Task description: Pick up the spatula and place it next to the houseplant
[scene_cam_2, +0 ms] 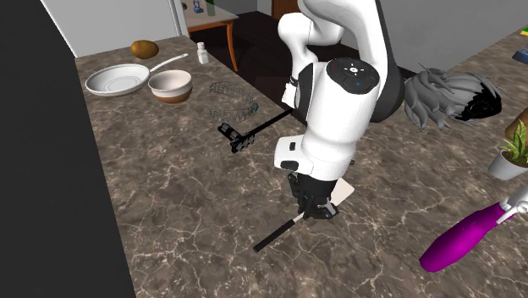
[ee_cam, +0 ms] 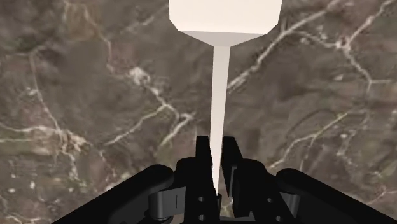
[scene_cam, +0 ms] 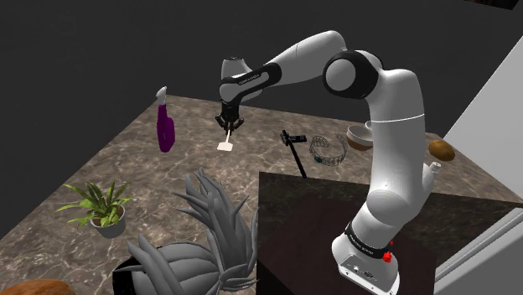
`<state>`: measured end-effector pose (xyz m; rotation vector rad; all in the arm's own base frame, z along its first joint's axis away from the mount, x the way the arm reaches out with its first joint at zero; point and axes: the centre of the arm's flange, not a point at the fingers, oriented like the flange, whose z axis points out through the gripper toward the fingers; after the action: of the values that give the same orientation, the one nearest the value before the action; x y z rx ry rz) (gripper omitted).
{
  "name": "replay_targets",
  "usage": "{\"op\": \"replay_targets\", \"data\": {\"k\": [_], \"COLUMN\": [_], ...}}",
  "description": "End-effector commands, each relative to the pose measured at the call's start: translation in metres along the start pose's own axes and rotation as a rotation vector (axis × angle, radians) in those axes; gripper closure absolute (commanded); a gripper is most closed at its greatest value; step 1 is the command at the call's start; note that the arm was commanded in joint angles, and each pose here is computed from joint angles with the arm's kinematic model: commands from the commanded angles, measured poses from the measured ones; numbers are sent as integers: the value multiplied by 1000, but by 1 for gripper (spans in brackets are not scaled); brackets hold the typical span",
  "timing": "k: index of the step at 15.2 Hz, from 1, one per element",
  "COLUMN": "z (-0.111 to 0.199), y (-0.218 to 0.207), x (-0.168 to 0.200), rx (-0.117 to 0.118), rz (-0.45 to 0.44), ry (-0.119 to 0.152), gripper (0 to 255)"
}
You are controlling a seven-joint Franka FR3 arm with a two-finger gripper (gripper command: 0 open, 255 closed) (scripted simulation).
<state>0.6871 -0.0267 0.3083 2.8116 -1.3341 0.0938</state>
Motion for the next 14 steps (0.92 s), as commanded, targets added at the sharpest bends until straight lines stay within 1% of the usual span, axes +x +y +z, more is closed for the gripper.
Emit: {"op": "replay_targets", "data": {"k": [1, 14], "z": [-5, -74], "y": [0, 0], "x": [0, 5], "rx": [0, 0], "rz": [0, 0], "ry": [0, 0], "gripper": [255, 255]}}
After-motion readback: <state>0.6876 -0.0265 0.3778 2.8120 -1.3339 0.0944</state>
